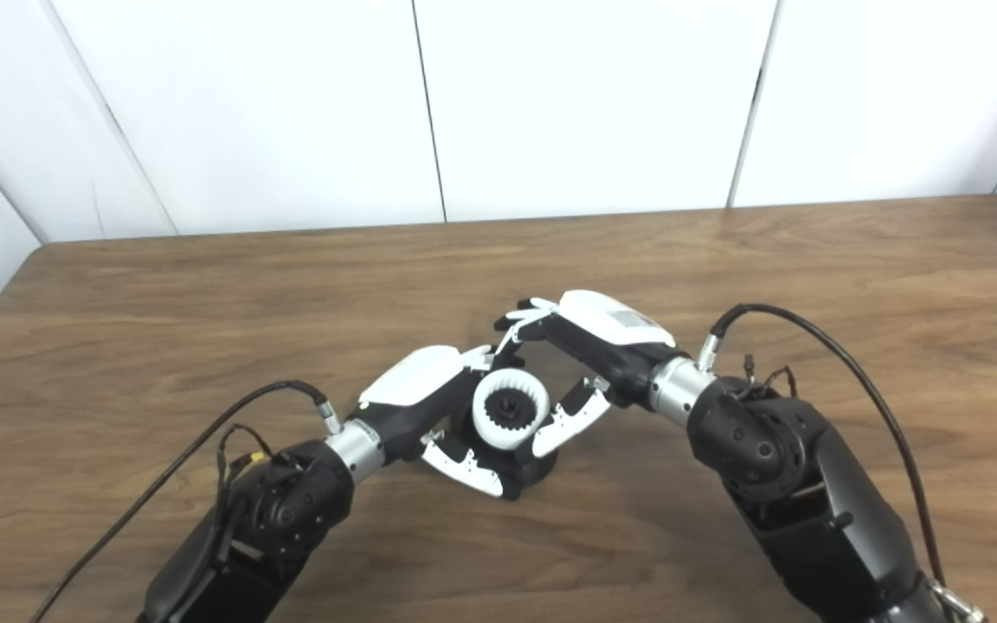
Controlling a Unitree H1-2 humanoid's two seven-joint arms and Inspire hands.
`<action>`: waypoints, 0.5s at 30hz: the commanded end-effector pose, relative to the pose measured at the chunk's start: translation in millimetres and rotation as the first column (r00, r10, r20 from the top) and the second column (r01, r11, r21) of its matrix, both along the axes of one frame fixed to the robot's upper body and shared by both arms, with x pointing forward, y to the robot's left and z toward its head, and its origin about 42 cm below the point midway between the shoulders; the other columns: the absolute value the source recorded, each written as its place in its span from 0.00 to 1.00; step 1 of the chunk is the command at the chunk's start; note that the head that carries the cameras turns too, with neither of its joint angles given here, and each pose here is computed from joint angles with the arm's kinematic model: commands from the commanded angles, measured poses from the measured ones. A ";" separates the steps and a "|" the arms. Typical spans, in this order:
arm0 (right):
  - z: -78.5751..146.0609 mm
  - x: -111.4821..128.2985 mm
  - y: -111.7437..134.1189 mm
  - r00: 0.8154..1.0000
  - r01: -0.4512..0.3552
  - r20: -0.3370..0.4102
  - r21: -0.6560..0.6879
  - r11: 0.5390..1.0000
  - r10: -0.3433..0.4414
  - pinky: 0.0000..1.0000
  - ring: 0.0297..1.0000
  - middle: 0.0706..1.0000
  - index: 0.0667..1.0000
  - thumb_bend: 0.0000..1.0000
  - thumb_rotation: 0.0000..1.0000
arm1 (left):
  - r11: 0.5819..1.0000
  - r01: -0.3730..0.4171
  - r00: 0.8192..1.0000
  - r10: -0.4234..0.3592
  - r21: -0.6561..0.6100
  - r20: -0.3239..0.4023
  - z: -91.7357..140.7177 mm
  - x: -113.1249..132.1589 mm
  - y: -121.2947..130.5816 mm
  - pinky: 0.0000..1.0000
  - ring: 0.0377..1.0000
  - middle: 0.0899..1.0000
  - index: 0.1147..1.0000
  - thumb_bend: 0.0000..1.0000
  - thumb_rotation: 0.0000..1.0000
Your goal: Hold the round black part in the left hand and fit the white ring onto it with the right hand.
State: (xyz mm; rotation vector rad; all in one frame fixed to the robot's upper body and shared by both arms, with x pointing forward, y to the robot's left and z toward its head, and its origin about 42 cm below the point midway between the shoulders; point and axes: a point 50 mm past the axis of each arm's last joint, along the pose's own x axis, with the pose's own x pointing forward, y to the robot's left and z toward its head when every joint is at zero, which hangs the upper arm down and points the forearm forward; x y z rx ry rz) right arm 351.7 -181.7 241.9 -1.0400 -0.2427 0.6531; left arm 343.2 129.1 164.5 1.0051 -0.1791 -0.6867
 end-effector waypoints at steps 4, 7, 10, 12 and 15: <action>15.7 0.4 3.4 0.998 -0.032 0.052 0.004 0.999 0.031 0.88 0.98 0.88 0.62 0.94 0.27 | 1.000 0.011 0.999 -0.010 0.023 -0.035 -2.4 1.7 -0.1 0.87 0.98 0.92 0.71 0.93 0.34; 15.6 0.9 3.1 0.998 -0.033 0.051 0.005 0.999 0.033 0.88 0.97 0.88 0.65 0.95 0.28 | 1.000 0.006 0.999 -0.005 0.017 -0.034 -2.2 1.6 -0.2 0.87 0.97 0.91 0.75 0.95 0.35; 16.4 1.3 3.2 0.998 -0.030 0.047 0.002 1.000 0.030 0.88 0.97 0.88 0.68 0.96 0.30 | 1.000 0.004 1.000 -0.003 0.016 -0.031 -2.4 1.7 0.2 0.88 0.97 0.91 0.81 0.97 0.36; 16.5 1.5 2.9 0.999 -0.030 0.045 0.003 1.000 0.030 0.88 0.97 0.88 0.71 0.97 0.32 | 1.000 0.002 1.000 -0.002 0.015 -0.030 -2.5 1.9 0.9 0.89 0.97 0.91 0.82 0.97 0.36; 16.3 1.9 2.2 0.999 -0.030 0.044 0.007 1.000 0.030 0.87 0.96 0.88 0.72 0.97 0.33 | 1.000 -0.001 1.000 0.001 0.015 -0.028 -2.8 2.4 1.8 0.90 0.96 0.90 0.82 0.97 0.37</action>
